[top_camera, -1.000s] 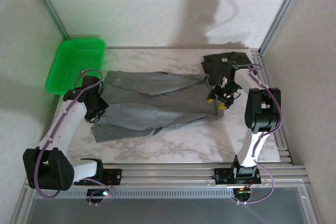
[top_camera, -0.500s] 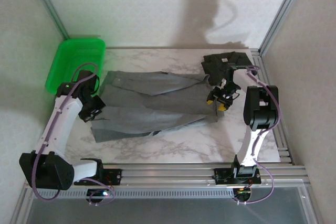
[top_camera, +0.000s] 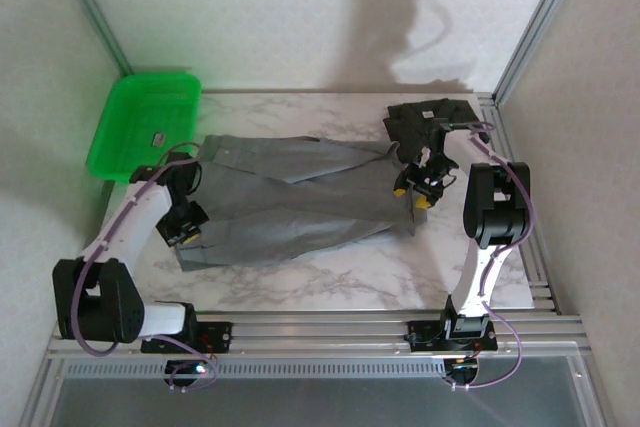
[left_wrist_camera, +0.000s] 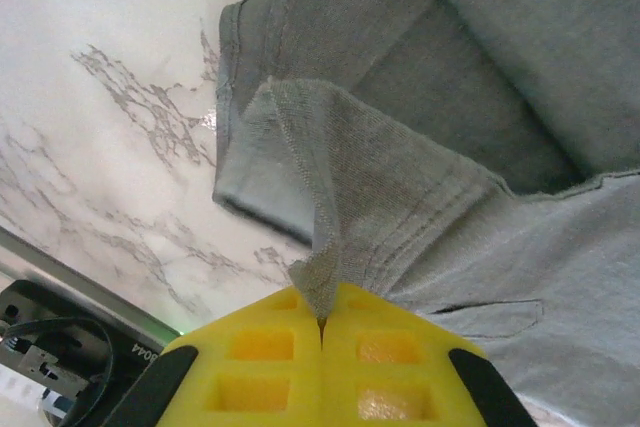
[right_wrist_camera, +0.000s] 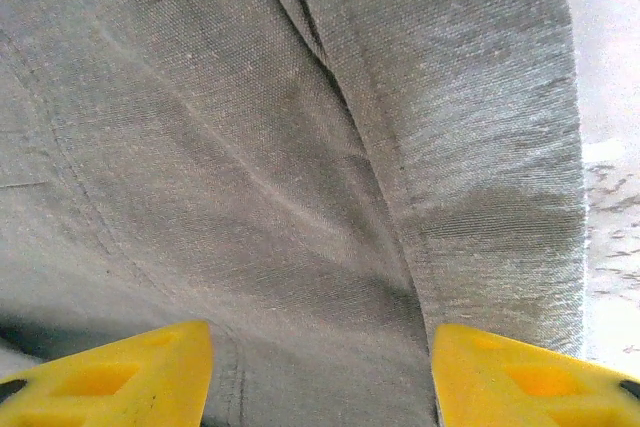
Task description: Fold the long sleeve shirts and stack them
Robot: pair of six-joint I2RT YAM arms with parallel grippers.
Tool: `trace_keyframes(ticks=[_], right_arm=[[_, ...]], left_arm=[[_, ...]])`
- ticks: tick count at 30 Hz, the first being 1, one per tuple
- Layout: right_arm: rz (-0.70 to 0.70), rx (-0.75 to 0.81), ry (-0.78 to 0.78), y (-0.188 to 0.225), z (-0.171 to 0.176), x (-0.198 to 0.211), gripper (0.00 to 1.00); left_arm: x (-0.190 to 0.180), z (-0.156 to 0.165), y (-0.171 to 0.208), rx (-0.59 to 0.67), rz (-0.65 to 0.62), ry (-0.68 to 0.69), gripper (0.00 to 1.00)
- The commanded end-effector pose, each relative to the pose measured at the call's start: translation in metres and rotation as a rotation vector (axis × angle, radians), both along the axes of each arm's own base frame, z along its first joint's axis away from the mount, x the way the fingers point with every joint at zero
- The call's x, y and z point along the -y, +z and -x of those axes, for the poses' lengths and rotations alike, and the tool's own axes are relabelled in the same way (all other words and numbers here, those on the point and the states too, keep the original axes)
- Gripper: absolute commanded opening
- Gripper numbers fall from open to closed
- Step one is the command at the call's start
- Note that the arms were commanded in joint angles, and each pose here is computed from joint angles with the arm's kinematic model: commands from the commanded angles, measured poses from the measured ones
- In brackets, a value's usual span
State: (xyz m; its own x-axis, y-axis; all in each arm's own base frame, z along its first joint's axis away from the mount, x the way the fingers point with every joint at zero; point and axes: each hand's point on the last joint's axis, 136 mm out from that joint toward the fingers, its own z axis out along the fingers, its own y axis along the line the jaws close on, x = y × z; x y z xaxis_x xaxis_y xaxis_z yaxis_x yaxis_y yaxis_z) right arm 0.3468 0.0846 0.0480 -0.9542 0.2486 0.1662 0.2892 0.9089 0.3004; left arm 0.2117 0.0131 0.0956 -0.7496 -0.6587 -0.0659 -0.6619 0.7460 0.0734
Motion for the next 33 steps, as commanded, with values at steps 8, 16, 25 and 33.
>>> trace_keyframes(ticks=[8,16,25,33], right_arm=[[-0.025,-0.019,-0.004,0.004,0.002,-0.002,0.6],[-0.002,-0.037,-0.01,0.008,0.024,0.002,0.61],[0.1,0.009,-0.129,0.026,0.046,0.024,0.64],[-0.195,0.037,-0.019,0.036,0.078,-0.036,0.54]], left_arm=[[-0.022,-0.021,-0.047,-0.022,-0.124,0.01,0.5],[-0.017,-0.023,-0.024,0.072,-0.091,0.107,1.0],[0.004,0.024,-0.014,0.119,0.043,0.226,0.97],[0.015,0.046,-0.028,0.125,0.112,0.275,0.77]])
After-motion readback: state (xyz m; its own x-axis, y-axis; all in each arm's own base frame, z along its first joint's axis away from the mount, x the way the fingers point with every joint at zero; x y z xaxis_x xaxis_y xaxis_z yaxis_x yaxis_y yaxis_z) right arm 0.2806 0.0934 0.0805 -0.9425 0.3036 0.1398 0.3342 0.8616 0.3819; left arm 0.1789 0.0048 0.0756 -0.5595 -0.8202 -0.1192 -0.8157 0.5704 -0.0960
